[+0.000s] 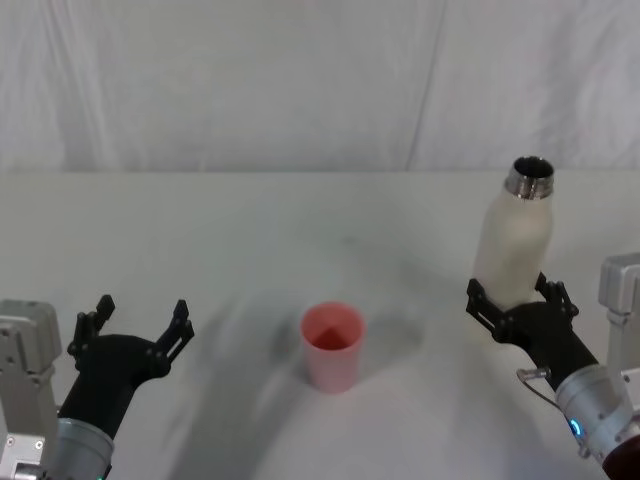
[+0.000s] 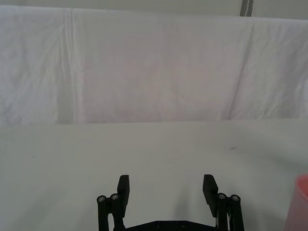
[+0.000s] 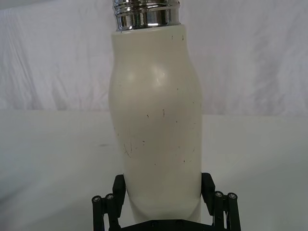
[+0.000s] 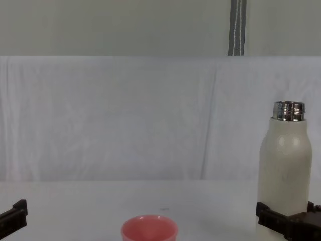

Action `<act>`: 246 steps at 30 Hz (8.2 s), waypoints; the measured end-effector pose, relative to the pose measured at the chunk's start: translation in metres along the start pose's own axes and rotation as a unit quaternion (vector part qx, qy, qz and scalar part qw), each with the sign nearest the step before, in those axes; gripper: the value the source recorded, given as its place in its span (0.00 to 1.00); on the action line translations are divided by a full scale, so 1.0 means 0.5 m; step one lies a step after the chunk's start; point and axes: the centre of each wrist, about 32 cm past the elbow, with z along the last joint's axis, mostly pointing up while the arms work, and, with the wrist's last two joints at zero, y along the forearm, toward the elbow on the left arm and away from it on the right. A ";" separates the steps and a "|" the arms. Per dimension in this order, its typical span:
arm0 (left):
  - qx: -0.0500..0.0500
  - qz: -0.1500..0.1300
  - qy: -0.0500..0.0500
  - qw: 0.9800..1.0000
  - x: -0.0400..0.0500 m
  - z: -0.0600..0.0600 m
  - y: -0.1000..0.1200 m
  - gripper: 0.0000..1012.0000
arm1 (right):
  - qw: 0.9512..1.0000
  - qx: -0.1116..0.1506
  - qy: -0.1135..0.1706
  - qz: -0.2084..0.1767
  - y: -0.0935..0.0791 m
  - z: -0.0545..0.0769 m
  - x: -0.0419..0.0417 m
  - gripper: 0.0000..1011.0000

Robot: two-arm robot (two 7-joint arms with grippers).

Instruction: Grasp the thermos with one hand and pour water into the cup lid.

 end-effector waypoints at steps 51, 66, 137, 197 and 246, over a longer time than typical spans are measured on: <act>0.000 0.000 0.000 1.000 0.000 0.000 0.000 0.99 | 1.000 0.001 -0.001 -0.001 -0.001 0.000 0.000 0.94; 0.000 0.000 0.000 1.000 0.000 0.000 0.000 0.99 | 0.999 0.010 -0.043 0.008 -0.010 0.020 0.002 0.94; 0.000 0.000 0.000 1.000 0.000 0.000 0.000 0.99 | 0.849 0.032 -0.527 -0.017 -0.057 0.015 -0.032 0.94; 0.000 0.000 0.000 1.000 0.000 0.000 0.000 0.99 | 0.811 0.040 -0.584 -0.015 -0.040 0.010 -0.036 0.94; 0.000 0.000 0.000 1.000 0.000 0.000 0.000 0.99 | 0.785 0.043 -0.618 -0.004 -0.026 0.005 -0.037 0.94</act>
